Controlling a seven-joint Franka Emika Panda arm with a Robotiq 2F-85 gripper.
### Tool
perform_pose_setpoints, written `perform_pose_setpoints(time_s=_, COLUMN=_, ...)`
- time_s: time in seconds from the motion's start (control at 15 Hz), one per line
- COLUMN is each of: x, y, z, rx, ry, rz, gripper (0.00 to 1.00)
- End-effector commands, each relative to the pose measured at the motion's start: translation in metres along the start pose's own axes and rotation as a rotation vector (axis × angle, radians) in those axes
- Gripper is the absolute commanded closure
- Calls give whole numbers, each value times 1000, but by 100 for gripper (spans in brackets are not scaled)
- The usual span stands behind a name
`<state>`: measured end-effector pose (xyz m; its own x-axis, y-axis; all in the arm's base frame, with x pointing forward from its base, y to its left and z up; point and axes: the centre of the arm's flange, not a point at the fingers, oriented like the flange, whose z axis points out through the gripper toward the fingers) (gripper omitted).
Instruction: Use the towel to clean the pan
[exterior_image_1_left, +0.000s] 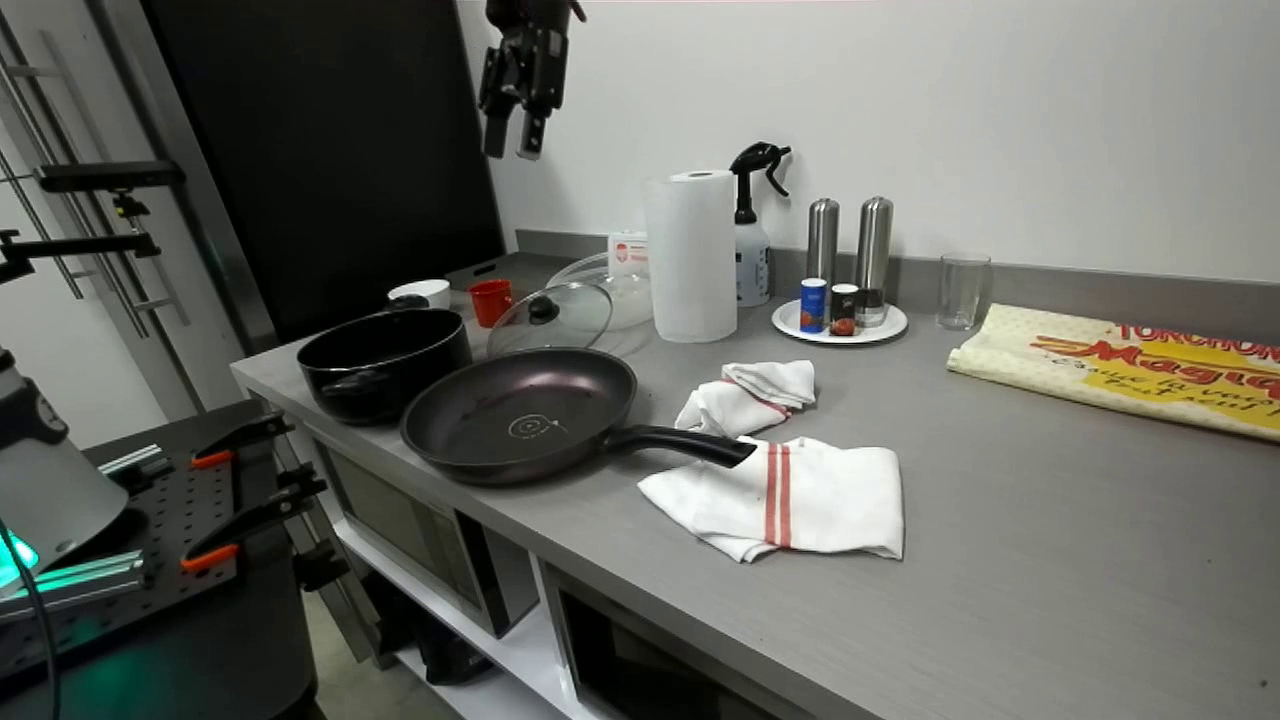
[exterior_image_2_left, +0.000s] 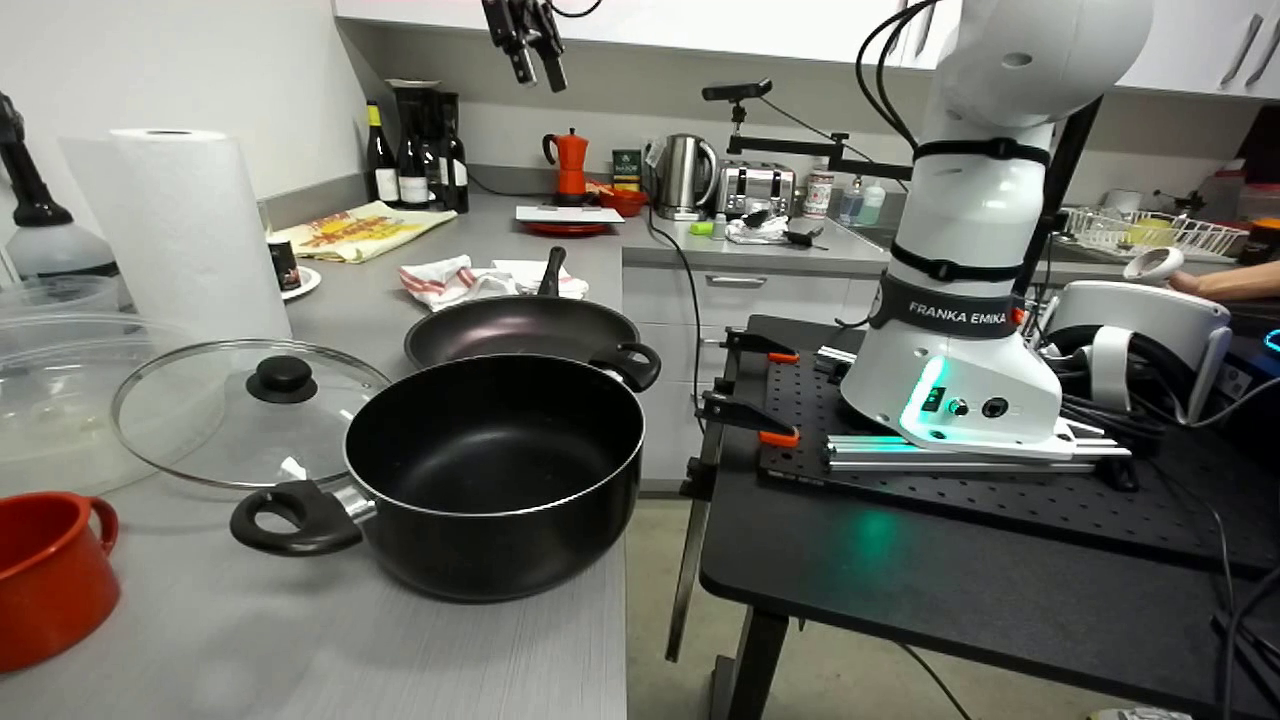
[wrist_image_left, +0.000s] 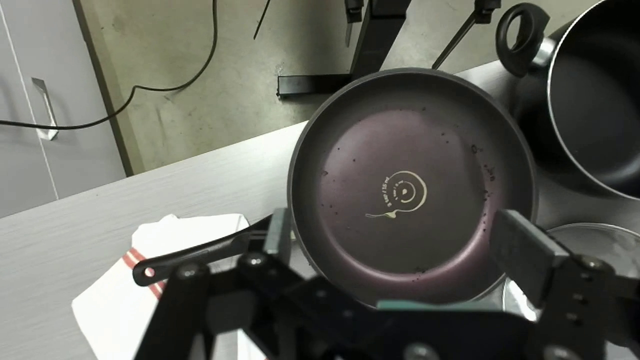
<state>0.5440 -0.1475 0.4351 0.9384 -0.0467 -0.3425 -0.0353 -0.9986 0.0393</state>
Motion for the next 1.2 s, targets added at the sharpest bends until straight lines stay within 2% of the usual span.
perform_pose_setpoints(time_s=0.0, x=68, y=34, z=-5, rx=13, ry=-54, rz=21, gripper=0)
perform_pose_setpoints(time_s=0.33, x=126, y=73, z=27, rx=18, ry=-41, rz=90, gripper=0)
perform_pose_setpoints(time_s=0.67, x=165, y=101, z=57, rx=39, ry=-20, rz=119, gripper=0)
perform_pose_setpoints(time_s=1.13, x=212, y=108, z=107, rx=-9, ry=-25, rz=124, gripper=0)
